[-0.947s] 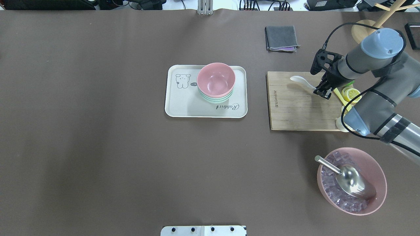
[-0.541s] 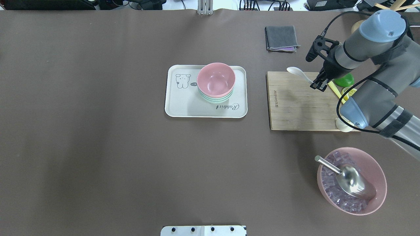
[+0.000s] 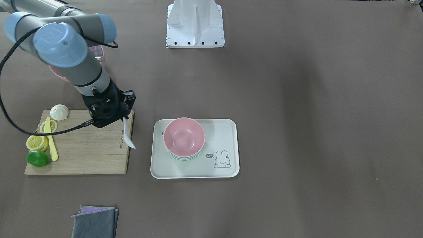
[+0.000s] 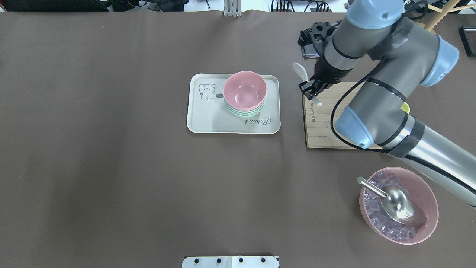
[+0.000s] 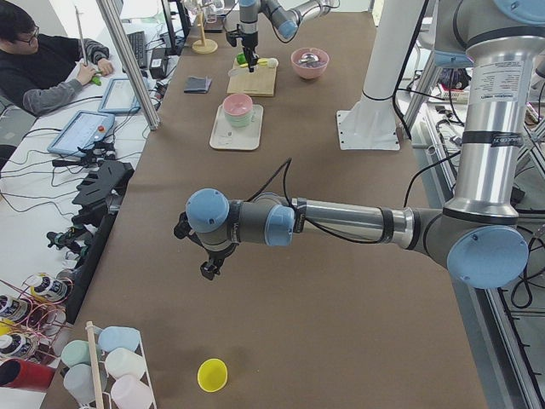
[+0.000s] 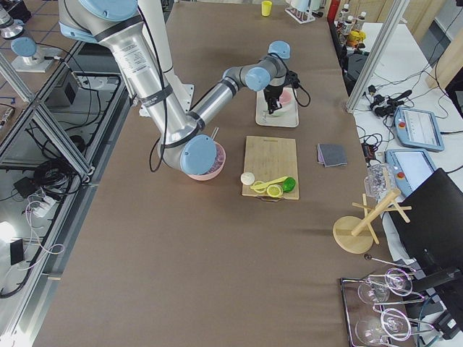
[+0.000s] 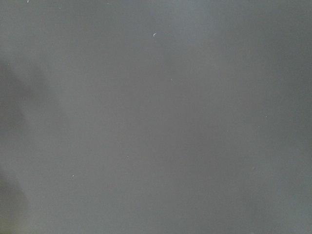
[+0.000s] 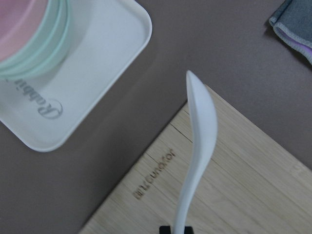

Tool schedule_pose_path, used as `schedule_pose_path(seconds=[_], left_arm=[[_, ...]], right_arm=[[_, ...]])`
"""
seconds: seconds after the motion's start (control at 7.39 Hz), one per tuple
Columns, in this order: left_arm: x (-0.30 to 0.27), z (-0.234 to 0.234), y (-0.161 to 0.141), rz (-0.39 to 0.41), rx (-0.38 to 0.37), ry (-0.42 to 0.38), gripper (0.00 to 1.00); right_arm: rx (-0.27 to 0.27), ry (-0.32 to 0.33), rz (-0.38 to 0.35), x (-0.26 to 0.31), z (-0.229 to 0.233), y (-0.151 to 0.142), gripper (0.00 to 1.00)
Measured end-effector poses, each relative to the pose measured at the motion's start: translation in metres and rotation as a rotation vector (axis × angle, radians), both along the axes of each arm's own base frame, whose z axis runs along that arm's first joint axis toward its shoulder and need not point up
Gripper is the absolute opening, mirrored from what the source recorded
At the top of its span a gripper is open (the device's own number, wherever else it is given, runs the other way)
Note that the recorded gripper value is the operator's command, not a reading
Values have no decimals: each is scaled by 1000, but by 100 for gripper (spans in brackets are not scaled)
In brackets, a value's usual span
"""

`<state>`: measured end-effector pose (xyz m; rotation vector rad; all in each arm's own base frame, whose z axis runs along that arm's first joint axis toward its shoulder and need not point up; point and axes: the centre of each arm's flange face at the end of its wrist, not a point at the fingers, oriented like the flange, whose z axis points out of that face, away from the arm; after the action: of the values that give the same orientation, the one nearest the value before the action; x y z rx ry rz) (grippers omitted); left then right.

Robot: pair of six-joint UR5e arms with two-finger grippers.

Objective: Stack pink bowl on green and place spoon
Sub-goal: 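Lift the white spoon with the right gripper and carry it toward the tray, then lower the spoon into the pink bowl and open the right gripper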

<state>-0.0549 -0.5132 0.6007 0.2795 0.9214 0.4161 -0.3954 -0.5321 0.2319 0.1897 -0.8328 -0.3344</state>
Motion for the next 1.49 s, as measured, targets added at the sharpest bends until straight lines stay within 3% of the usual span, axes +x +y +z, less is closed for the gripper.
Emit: schedule_pose_path(seconds=[0.27,0.41,0.68,0.81,1.22,1.35,1.49], left_arm=[[0,1,0,0,-3,-2,99],[0,2,1,0,-4,-3,99],[0,3,1,0,-6,-3,99],[0,4,1,0,-8,-3,99],[0,5,1,0,-9,-3,99],[0,5,1,0,-9,-3,99],[0,5,1,0,-9,-3,99]], right_arm=[[-146,-2,159,-55,-61,25,0],[-185,11,206,-79,-81,31,0],[-202,51,245,-113,-97,33,0],[-195,61,245,-122,-97,36,13],[-145,77,216,-132,-95,38,68],[-128,85,209,-132,-93,37,97],[-116,90,204,-133,-92,36,99]])
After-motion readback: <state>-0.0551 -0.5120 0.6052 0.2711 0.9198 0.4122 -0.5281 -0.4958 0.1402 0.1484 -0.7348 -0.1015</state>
